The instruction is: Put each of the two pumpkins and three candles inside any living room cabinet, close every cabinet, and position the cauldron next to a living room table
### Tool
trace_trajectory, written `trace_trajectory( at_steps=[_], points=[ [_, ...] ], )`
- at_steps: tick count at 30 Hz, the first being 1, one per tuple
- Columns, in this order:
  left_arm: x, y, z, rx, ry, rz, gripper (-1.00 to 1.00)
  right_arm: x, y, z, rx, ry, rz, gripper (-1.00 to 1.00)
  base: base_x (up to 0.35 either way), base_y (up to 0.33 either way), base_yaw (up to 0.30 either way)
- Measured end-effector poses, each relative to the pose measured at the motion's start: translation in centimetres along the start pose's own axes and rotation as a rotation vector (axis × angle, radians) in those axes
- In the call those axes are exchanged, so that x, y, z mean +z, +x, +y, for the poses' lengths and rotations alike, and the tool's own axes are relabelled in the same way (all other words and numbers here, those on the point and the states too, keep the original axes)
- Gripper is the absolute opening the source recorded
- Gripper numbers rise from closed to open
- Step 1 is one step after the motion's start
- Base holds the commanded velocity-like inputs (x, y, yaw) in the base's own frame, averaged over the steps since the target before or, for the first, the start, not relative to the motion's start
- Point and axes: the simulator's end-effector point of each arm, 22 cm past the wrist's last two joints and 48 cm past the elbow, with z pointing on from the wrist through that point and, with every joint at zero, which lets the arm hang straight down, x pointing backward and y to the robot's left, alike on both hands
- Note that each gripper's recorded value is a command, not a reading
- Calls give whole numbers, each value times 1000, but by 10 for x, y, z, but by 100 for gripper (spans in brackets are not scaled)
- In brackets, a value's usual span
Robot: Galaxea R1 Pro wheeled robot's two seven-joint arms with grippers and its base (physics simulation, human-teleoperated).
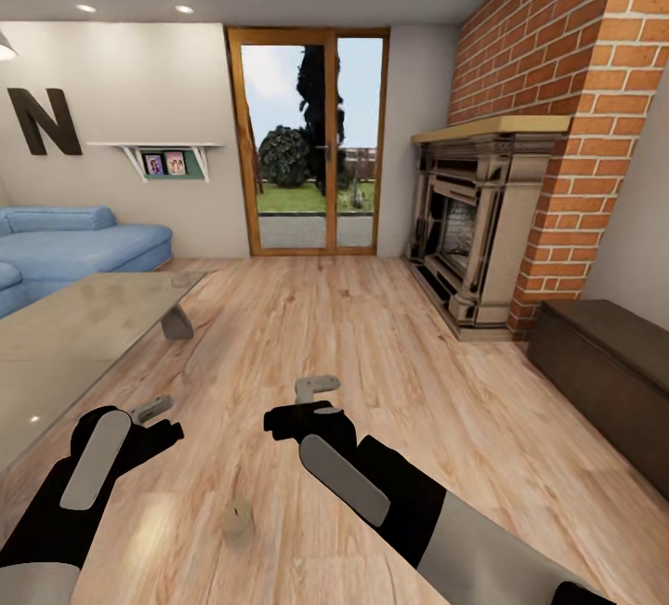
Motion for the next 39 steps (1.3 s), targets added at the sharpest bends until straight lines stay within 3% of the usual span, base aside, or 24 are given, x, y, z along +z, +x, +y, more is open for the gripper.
trace_trajectory(
  at_steps=[5,10,14,23,30,39],
  points=[
    [0,0,0,0,1,0,100,7,9,-13,18,31,39,100,260,193,0],
    [0,0,-1,0,2,1,100,22,21,-54,98,109,94,100,224,232,0],
    [0,1,-1,-1,4,1,100,26,20,-71,154,133,107,100,180,272,0],
    [0,3,-6,11,8,4,100,25,11,-73,185,132,81,100,280,102,0],
    [1,8,-14,39,13,7,100,24,10,-73,185,130,78,100,161,10,0],
    [0,8,-15,43,13,8,100,24,10,-75,182,136,77,100,77,210,0]
  ],
)
